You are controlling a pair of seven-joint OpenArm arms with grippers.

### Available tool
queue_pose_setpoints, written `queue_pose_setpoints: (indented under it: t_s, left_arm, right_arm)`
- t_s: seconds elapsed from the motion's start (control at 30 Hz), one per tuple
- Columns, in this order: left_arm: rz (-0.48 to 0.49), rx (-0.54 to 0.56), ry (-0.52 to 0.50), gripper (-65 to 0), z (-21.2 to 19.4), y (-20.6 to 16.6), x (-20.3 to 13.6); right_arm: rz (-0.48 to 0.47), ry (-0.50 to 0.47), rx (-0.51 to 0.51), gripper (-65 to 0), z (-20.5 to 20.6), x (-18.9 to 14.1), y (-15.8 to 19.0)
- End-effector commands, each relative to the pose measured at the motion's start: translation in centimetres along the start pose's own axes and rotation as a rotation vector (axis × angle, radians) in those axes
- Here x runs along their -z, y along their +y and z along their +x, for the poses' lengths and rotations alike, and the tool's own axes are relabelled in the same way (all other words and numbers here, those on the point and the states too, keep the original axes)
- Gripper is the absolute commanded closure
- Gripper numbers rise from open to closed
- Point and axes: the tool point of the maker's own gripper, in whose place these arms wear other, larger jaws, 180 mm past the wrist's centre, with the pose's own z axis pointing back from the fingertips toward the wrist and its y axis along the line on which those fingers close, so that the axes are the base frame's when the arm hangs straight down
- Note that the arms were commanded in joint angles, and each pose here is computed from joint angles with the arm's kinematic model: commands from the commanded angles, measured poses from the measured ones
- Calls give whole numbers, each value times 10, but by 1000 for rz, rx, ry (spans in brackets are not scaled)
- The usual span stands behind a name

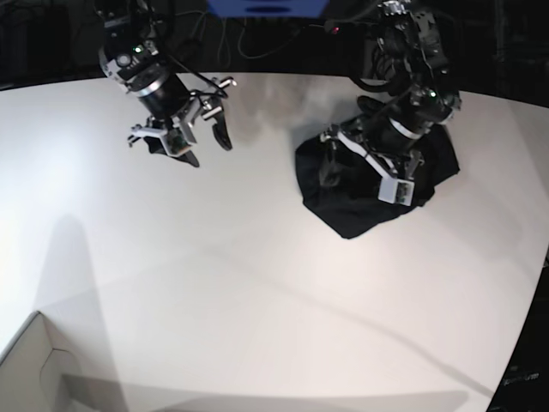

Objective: Layout the t-shirt on the table in an organized manner, then fold the t-shirt properly
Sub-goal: 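Push the shirt bundle with the left gripper to flatten it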

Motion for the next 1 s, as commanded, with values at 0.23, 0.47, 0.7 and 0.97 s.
queue_pose_setpoints:
  t_s: [0.23,0.47,0.7,0.97]
  left_arm:
    - [-43,-42,-13,-422,4,-3,21]
    - [-79,-55,-7,-253,1,-14,26]
    - [-116,-81,-40,0,9,-22,26]
    - [-86,-41,-78,-3,16,-23,0]
  right_arm:
    - [3,-36,7,-365,8,-3,1]
    - [5,-25,12,-365,3,-5,3]
    - [5,-25,12,-364,3,-5,3]
    - [9,-13,18,-364,-1,-7,6]
